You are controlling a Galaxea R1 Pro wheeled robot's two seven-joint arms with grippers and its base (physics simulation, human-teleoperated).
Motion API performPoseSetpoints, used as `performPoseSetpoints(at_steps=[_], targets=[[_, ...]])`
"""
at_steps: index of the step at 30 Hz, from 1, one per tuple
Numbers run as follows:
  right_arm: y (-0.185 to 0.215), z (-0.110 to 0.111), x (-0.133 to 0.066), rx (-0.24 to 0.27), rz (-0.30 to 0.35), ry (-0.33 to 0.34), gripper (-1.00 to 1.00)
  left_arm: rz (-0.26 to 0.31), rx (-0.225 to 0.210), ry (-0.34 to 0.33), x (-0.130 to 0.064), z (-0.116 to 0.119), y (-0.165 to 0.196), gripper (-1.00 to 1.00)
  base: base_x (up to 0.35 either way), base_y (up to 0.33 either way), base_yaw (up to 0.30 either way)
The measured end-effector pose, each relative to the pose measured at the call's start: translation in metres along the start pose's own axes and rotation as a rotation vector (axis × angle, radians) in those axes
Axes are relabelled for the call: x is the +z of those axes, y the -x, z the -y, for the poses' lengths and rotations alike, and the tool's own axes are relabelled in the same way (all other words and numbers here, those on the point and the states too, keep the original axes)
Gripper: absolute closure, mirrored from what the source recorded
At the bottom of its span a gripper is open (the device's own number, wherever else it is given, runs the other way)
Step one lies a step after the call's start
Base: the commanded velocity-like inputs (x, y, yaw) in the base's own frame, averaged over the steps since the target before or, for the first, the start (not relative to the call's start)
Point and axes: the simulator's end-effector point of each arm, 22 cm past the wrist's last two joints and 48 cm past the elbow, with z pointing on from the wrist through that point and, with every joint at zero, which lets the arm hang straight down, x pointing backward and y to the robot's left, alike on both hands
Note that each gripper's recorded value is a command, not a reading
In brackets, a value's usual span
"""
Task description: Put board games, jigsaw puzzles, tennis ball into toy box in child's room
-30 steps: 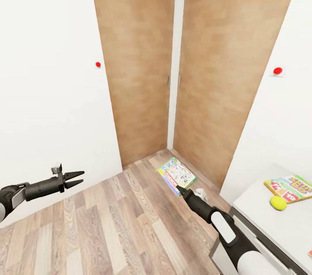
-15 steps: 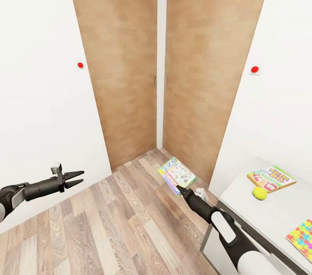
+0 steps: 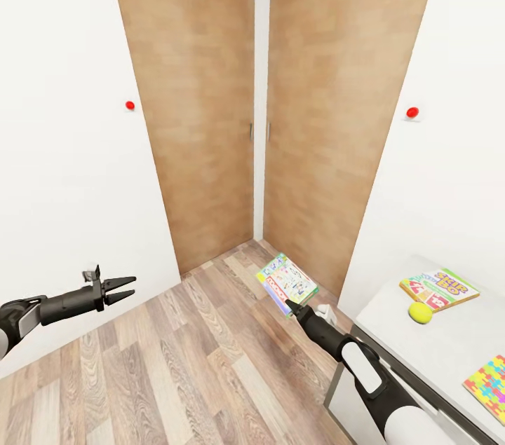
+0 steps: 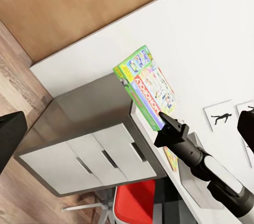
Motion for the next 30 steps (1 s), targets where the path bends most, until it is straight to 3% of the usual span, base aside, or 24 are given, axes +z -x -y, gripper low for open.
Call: performPoseSetpoints(at_steps=[30], targets=[[-0.0011,0.0001,0.0003,-0.003,-0.003,-0.002,1.00,-0.001,-0.001,0.002,0.0006,-0.0005,-0.0003,-1.00,0.000,0.000,0.000]])
